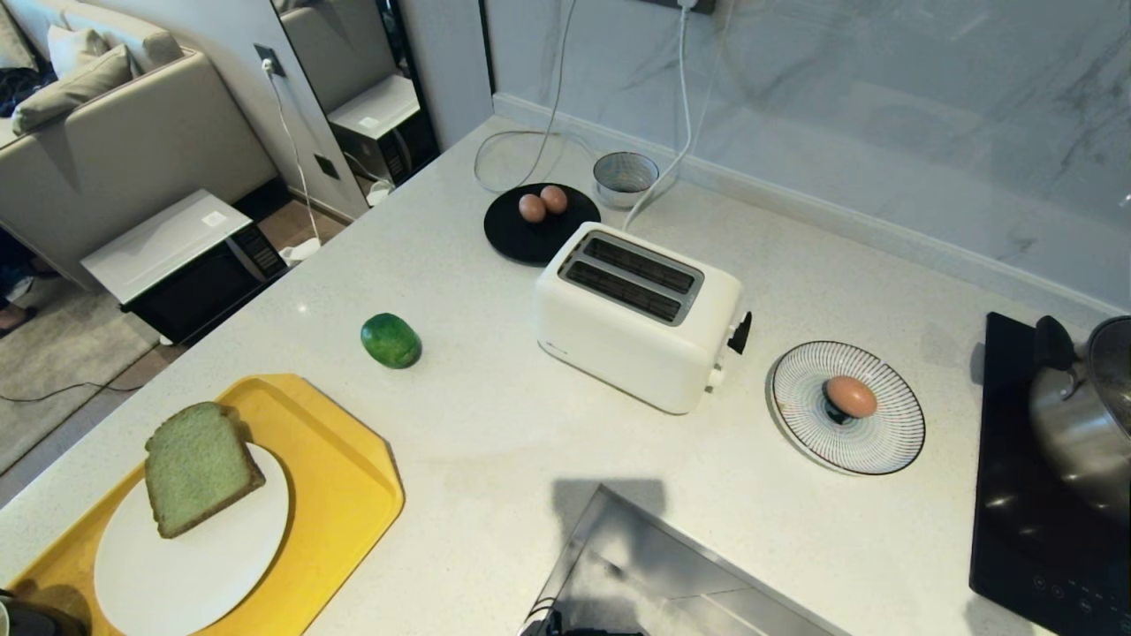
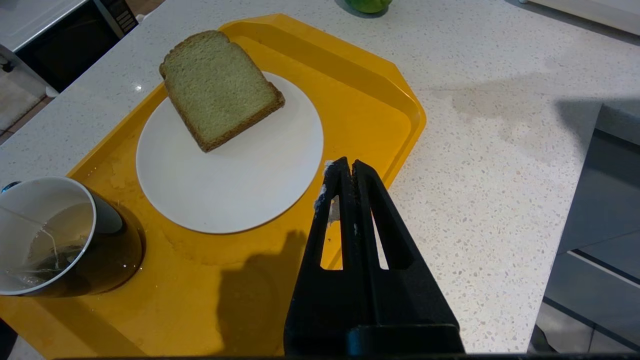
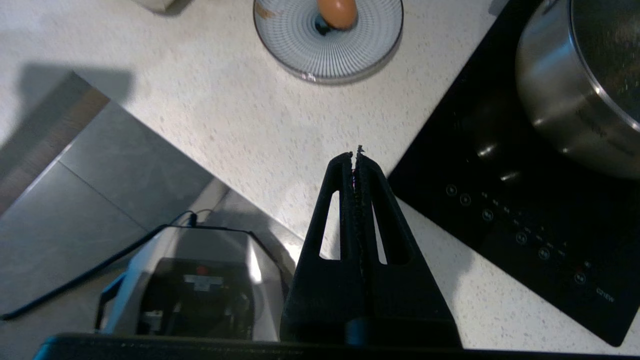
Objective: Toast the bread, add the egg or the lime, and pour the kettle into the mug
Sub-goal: Pick up the egg
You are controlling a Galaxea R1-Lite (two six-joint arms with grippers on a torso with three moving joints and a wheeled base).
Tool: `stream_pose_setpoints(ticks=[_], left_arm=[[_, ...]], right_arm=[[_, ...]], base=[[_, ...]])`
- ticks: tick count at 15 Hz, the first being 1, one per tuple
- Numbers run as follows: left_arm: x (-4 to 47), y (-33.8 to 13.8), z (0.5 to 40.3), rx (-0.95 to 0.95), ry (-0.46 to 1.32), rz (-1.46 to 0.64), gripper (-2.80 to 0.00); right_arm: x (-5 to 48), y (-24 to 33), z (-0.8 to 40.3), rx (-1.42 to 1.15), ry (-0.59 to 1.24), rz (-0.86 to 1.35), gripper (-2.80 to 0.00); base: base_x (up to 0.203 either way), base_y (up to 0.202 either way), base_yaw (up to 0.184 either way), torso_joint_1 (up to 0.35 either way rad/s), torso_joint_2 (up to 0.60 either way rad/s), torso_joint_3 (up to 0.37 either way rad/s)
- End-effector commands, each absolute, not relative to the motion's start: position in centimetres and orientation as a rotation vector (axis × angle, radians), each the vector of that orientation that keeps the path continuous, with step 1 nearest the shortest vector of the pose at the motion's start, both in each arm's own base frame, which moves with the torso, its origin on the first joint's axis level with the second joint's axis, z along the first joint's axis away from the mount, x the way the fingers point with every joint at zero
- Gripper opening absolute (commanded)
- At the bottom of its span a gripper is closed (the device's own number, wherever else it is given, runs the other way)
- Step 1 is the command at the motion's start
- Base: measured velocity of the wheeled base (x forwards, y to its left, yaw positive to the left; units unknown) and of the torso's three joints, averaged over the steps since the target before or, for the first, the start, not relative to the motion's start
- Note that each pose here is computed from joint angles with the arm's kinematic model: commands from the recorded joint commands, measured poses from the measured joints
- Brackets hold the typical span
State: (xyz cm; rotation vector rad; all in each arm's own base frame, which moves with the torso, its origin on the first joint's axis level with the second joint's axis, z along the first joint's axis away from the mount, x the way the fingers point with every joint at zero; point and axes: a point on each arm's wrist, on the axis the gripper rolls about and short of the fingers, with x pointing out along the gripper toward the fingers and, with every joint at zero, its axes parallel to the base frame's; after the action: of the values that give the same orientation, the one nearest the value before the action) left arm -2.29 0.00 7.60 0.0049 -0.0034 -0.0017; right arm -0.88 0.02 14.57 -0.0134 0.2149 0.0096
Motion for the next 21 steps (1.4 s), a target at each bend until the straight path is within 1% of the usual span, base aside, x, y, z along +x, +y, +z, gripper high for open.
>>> stream_pose_setpoints(ticks=[1,3,4,6,10,13,17,19,21], left_arm=[[-2.3,0.0,7.6,0.005,-0.002,-0.002,-2.8],[-2.3,0.0,7.6,0.006,-0.003,-0.002,-2.8],[-2.3,0.0,7.6,0.005,-0.003,-0.002,-2.8],[-2.3,0.0,7.6,0.006,-0.002,-0.002,-2.8],[-2.3,0.0,7.6,0.006,-0.003,-0.002,-2.8],[-2.3,0.0,7.6,0.005,-0.003,-0.002,-2.8],[-2.3,0.0,7.6,0.005,-0.004,-0.002,-2.8],[-2.3,0.0,7.6,0.005,-0.003,-0.002,-2.8],[-2.3,0.0,7.6,0.005,-0.002,-0.002,-2.8]], right_arm=[[5.1,0.0,20.0,0.018,0.406,0.006,-2.8],[8.4,0.0,22.7,-0.022,0.549,0.017,-2.8],[9.6,0.0,22.7,-0.074,0.653,0.035,-2.8],[11.7,0.0,22.3,-0.169,0.797,0.082,-2.8],[17.1,-0.4,20.8,-0.295,0.974,0.154,-2.8],[20.1,-0.7,19.7,-0.476,0.998,0.291,-2.8],[24.0,-0.8,17.3,-0.531,0.87,0.28,-2.8],[24.8,-1.1,17.0,-0.598,0.865,0.308,-2.8],[25.6,-0.9,17.1,-0.606,0.853,0.318,-2.8]], base=[[0.0,0.0,0.0,0.0,0.0,0.0],[0.0,0.0,0.0,0.0,0.0,0.0],[0.0,0.0,0.0,0.0,0.0,0.0],[0.0,0.0,0.0,0.0,0.0,0.0],[0.0,0.0,0.0,0.0,0.0,0.0],[0.0,0.0,0.0,0.0,0.0,0.0],[0.0,0.0,0.0,0.0,0.0,0.0],[0.0,0.0,0.0,0.0,0.0,0.0],[0.0,0.0,0.0,0.0,0.0,0.0]])
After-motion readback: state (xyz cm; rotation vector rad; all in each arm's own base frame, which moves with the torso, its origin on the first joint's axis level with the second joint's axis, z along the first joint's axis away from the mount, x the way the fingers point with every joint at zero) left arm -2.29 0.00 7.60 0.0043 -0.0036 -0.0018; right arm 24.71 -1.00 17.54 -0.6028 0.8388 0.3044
